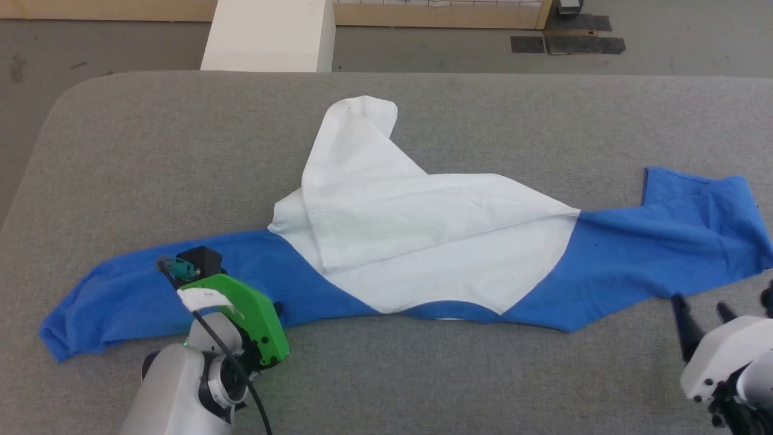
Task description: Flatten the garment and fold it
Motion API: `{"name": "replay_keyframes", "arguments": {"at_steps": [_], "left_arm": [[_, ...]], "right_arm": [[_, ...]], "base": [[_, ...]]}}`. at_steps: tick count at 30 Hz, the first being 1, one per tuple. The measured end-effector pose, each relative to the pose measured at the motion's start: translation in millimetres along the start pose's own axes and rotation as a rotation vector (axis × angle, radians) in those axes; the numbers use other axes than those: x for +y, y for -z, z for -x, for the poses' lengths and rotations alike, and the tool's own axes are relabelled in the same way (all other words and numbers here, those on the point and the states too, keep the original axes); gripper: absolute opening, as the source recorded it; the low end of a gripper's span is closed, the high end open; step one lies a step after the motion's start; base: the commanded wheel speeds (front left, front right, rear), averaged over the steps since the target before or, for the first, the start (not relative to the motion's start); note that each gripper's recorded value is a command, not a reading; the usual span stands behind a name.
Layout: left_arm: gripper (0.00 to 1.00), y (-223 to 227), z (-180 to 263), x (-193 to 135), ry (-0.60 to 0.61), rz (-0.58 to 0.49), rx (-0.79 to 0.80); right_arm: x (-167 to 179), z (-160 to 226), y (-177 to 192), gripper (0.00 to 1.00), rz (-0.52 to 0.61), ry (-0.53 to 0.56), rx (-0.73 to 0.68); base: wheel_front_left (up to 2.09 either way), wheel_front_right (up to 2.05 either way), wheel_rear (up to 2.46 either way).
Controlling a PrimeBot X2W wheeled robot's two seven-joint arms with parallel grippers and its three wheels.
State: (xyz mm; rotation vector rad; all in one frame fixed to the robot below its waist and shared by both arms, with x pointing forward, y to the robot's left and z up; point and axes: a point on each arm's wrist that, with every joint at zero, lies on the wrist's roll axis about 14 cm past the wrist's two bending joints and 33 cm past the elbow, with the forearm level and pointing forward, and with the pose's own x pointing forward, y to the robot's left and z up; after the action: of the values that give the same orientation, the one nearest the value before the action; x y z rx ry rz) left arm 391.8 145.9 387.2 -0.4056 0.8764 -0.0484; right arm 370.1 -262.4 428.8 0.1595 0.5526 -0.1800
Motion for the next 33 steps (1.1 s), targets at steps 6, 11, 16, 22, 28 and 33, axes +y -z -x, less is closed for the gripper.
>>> {"name": "replay_keyframes", "arguments": {"at_steps": [6,11,16,22,28,33], "left_arm": [[0.00,2,5,-1,0.010,0.007,-0.021],[0.00,1,4,-2,0.015,0.008,-0.027],[0.00,2,2,-1,0.014,0.009,-0.021],[0.00,3,-1,0,0.012,0.015,-0.020],[0.00,6,-5,3,0.008,0.024,-0.010],[0.00,7,-6,4,0.010,0.031,-0.005]], "right_arm": [[20,-2,29,1.00,0.056,-0.047,0.202],[34,-15,25,1.00,0.103,-0.062,0.247],[38,-29,31,1.00,0.136,-0.052,0.322],[40,-44,39,1.00,0.190,-0.029,0.393],[47,-56,45,1.00,0.211,-0.042,0.430],[52,-59,46,0.00,0.215,-0.057,0.448]], "base": [[0.00,0.00,0.00],[0.00,0.00,0.00],[0.00,0.00,0.00],[0.00,0.00,0.00],[0.00,0.00,0.00],[0.00,0.00,0.00]]}}
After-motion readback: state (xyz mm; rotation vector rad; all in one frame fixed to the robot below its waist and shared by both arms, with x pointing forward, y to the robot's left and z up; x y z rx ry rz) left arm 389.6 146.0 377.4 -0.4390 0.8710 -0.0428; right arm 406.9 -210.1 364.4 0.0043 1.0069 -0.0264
